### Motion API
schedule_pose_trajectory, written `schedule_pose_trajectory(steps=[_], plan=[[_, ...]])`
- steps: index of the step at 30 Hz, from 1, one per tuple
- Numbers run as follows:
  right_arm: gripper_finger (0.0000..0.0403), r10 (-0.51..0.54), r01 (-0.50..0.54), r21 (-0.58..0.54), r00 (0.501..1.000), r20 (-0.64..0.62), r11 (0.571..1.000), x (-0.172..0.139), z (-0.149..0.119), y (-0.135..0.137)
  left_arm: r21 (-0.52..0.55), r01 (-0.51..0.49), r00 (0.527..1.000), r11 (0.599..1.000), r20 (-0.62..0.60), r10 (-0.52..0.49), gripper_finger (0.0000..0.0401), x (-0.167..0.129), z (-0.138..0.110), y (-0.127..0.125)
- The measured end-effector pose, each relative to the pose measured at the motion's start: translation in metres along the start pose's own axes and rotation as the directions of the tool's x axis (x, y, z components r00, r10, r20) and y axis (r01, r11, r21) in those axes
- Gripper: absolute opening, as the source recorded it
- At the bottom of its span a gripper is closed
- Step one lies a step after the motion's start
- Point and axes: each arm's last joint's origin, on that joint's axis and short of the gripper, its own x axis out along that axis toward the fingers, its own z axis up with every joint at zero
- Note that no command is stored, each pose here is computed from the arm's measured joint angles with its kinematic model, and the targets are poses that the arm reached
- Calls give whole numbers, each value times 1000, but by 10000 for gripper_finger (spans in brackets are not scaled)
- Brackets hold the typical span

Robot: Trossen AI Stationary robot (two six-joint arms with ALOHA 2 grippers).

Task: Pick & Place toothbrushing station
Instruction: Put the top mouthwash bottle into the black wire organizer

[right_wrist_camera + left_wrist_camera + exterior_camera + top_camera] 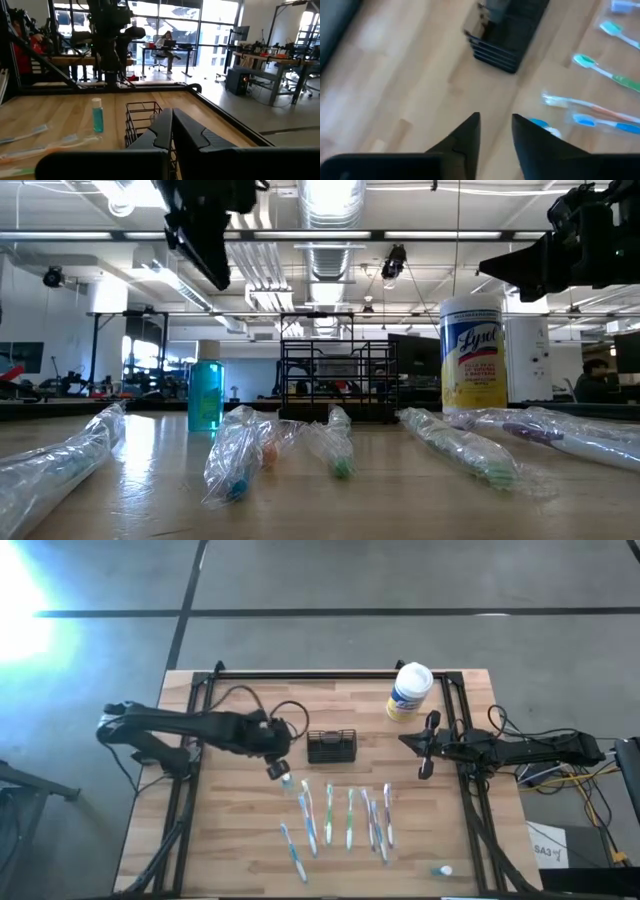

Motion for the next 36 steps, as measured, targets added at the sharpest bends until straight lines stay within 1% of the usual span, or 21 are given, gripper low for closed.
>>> schedule_pose_trajectory(steps=[3, 5, 8, 11, 17, 22, 24, 30, 36], plan=[[8, 0, 0, -22, 1000, 0, 1000, 0, 0, 0, -16, 65, 995, 998, -71, -66, 162, 7, 7, -10], [8, 0, 0, -28, 1000, 0, 1000, 0, 0, 0, -30, 83, 990, 996, -116, -86, 183, 12, 8, -15], [8, 0, 0, -32, 1000, 0, 999, 0, 0, 0, -31, 67, 980, 997, -186, -72, 207, 21, 6, -22], [8, 0, 0, -39, 1000, 1, 999, 0, 0, 0, -39, 39, 972, 998, -230, -47, 220, 25, 2, -26], [8, -1, 2, -35, 1000, 22, 999, 0, 2, 0, -71, 3, 965, 997, -263, -21, 227, 35, -7, -31], [8, -1, 2, -29, 999, 37, 1000, 0, 4, 0, -81, -3, 963, 997, -267, -19, 227, 40, -9, -33], [8, -1, 2, -26, 999, 37, 1000, 0, 4, 0, -83, 8, 962, 997, -271, -30, 227, 40, -9, -34], [8, 1, 0, -27, 1000, 31, 1000, 0, 3, 0, -100, 88, 953, 991, -280, -113, 227, 44, -6, -40], [8, 2, -1, -11, 1000, 24, 1000, 0, 2, 0, -85, 65, 944, 994, -317, -89, 227, 60, -7, -45]])
